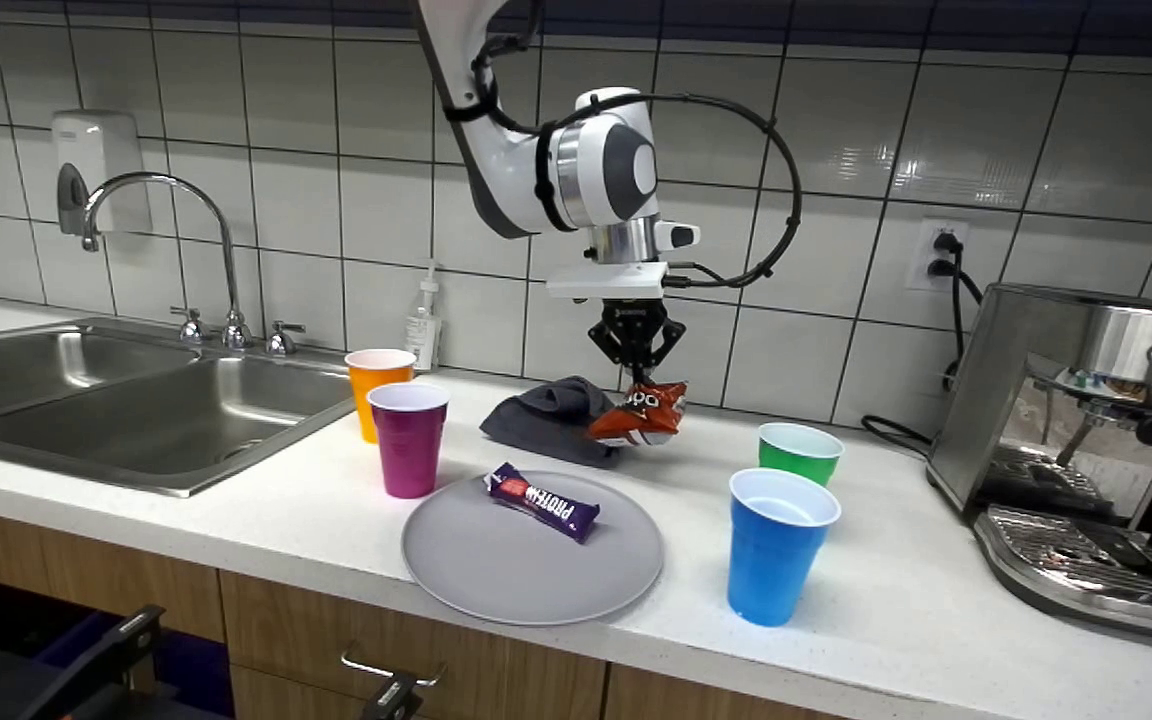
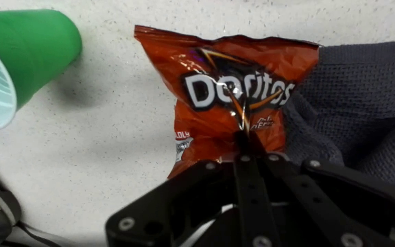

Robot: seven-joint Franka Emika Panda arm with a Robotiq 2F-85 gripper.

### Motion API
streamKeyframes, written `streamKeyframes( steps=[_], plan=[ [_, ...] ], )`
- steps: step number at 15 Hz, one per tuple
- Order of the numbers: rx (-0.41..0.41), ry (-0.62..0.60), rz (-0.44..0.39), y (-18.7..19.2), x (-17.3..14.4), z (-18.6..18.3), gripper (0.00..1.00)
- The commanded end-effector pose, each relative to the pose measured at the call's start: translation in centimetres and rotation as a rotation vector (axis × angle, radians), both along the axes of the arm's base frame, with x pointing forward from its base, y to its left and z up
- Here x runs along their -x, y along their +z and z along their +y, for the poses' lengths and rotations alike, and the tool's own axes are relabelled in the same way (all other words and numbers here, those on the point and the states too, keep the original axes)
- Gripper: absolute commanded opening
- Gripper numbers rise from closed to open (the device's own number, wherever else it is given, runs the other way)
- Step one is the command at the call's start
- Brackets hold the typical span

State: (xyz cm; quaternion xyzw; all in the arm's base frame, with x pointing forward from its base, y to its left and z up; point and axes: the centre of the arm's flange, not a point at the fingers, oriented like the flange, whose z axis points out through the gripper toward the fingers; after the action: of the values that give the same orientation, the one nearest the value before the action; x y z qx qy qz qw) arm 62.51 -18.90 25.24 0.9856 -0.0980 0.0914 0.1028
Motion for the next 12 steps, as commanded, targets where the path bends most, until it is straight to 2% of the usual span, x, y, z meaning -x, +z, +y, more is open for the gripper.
streamKeyframes(
  steps=[1, 12],
  plan=[
    [0.002, -0.059, -0.003, -0.8, -3.6, -1.6, 0.0],
    [-0.003, -0.17, -0.019, -2.3, -6.7, -4.7, 0.0]
  ],
)
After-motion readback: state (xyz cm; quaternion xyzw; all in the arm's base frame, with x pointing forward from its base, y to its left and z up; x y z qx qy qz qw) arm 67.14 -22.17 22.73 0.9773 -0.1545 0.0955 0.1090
